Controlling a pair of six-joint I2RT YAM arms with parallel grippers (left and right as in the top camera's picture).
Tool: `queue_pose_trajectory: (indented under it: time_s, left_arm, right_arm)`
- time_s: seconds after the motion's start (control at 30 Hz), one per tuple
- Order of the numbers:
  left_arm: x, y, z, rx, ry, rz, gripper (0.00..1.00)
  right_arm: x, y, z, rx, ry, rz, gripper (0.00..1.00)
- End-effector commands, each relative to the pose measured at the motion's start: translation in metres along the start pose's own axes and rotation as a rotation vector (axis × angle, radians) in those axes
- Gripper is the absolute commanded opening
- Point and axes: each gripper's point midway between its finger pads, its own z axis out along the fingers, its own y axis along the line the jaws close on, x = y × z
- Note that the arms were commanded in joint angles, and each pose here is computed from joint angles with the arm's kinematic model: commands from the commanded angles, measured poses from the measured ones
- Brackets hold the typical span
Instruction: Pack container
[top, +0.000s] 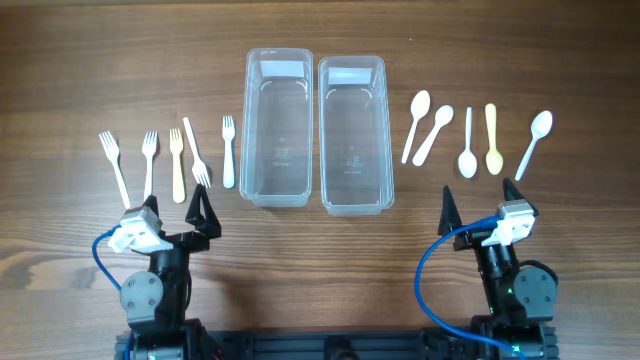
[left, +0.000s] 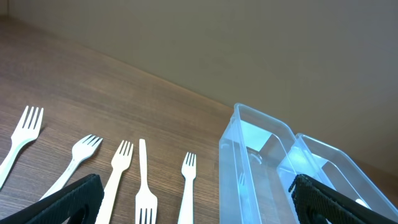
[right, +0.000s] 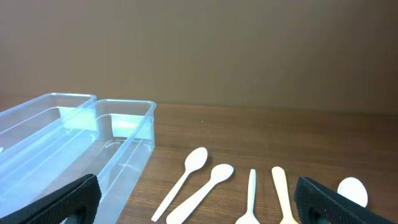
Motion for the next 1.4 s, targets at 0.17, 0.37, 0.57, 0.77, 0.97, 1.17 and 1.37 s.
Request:
queue_pose_trajectory:
  time_s: [0.17,0.37,0.57,0.77,0.97,1.17,1.37]
  left_arm:
    - [0.003,0.001,0.0,0.0,0.001,-0.002,1.0]
    - [0.003,0.001,0.0,0.0,0.001,-0.002,1.0]
    - [0.002,0.0,0.0,0.001,-0.002,-0.001,1.0]
    - [-0.026,-0.017,-0.004,0.066,-0.077,-0.102,1.0]
    - [-0.095,-0.031,-0.021,-0.025,-0.098,-0.092,1.0]
    - [-0.134,-0.037,0.018,-0.246,0.3,-0.004,1.0]
    - [-0.097,-0.015,0.085,-0.452,0.767,-0.007,1.0]
  right_arm:
    - [-0.001,-0.004,0.0,0.019,-0.003,0.0,1.0]
    - [-0.001,-0.004,0.0,0.019,-0.003,0.0,1.0]
    - [-0.001,-0.004,0.0,0.019,-0.003,0.0,1.0]
    - [-0.001,-0.004,0.0,0.019,-0.003,0.0,1.0]
    - [-0.001,-0.004,0.0,0.019,-0.003,0.0,1.0]
    - [-0.001,-0.004,0.0,0.019,-0.003,0.0,1.0]
    - [-0.001,-0.004,0.0,0.019,-0.003,0.0,1.0]
